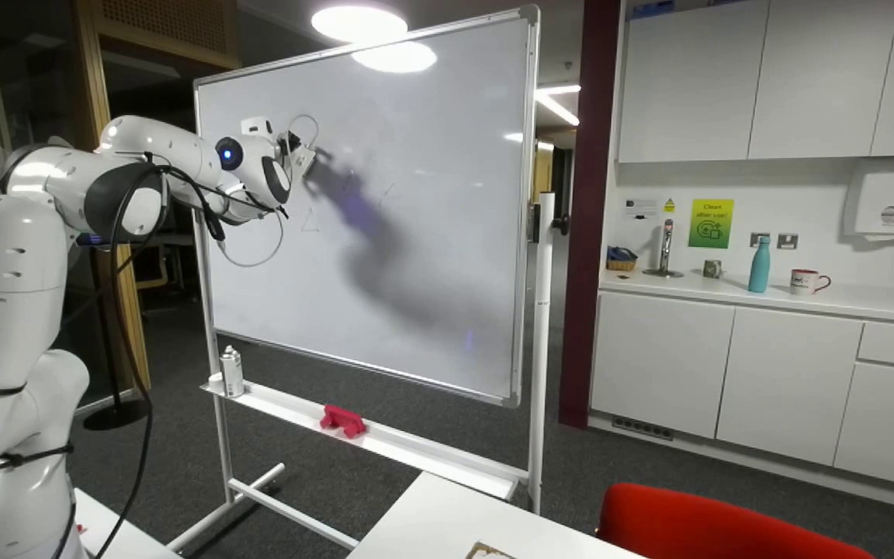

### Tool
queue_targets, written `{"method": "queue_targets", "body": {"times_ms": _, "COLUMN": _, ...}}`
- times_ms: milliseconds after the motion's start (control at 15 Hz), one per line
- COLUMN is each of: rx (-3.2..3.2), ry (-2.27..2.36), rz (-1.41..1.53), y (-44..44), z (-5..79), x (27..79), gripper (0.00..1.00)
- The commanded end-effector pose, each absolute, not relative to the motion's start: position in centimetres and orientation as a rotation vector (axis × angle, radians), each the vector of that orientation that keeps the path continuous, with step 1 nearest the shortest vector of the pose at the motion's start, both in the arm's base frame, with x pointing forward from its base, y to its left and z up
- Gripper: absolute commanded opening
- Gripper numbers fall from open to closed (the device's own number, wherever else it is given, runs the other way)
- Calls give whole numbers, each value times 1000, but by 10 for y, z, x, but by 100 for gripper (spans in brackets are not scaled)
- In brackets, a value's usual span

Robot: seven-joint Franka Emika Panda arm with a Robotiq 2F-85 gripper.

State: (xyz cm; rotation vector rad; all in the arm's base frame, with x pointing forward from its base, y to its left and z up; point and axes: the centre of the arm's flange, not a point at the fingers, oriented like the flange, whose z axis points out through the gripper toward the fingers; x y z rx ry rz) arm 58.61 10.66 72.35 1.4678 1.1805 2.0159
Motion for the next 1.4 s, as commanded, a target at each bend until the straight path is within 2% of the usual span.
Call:
{"method": "queue_targets", "body": {"times_ms": 0, "rx": 1396, "ry": 1231, "rz": 2003, "y": 160, "z": 718, "x": 584, "gripper": 35}}
{"method": "queue_targets", "body": {"times_ms": 267, "rx": 1346, "ry": 1211, "rz": 2074, "y": 185, "z": 758, "x": 573, "gripper": 35}}
{"method": "queue_targets", "body": {"times_ms": 600, "rx": 1353, "ry": 1067, "rz": 2086, "y": 147, "z": 788, "x": 579, "gripper": 35}}
{"method": "queue_targets", "body": {"times_ms": 867, "rx": 1406, "ry": 1008, "rz": 2001, "y": 105, "z": 764, "x": 600, "gripper": 35}}
{"method": "queue_targets", "body": {"times_ms": 1333, "rx": 1357, "ry": 1098, "rz": 1938, "y": 139, "z": 746, "x": 600, "gripper": 35}}
